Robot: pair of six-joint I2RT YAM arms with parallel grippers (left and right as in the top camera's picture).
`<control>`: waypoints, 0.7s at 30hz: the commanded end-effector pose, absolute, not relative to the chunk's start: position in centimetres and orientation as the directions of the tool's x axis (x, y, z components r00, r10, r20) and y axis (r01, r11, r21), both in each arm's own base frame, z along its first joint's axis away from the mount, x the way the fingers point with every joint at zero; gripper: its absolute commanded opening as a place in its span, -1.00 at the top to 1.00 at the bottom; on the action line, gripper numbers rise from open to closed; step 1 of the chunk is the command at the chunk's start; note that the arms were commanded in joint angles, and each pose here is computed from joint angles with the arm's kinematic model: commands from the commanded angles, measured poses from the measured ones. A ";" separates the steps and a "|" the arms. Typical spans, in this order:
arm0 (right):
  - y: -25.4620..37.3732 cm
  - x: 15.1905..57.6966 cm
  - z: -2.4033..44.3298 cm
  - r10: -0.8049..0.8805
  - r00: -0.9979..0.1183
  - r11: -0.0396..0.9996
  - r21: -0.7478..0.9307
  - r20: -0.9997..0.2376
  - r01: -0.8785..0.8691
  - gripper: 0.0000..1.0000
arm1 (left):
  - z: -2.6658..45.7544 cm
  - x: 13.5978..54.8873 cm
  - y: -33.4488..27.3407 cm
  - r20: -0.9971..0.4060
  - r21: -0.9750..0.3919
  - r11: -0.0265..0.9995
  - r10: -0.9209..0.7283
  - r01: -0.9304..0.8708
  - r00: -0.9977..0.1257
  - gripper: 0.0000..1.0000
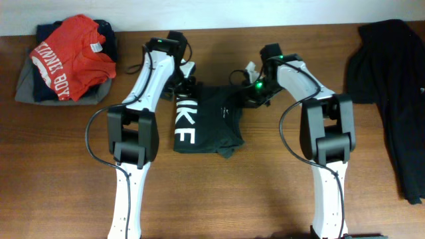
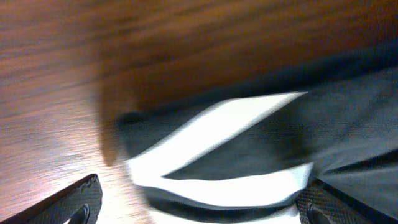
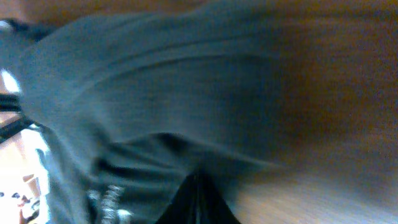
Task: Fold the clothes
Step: 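Adjust the bundle's top edge with both grippers, pressing it flat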
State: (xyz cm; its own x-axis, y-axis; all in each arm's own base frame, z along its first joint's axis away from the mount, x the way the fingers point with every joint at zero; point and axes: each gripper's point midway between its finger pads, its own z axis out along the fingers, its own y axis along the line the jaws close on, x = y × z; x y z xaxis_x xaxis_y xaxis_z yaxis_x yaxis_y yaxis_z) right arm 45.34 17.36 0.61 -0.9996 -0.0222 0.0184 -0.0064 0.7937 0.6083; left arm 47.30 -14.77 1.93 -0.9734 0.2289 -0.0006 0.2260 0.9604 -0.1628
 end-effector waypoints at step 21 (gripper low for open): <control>21.4 36.3 10.4 -0.397 -0.911 0.639 0.746 0.109 -0.189 0.92 | 9.4 44.0 -17.8 0.060 -0.306 0.929 0.238 0.209 -0.969 -0.98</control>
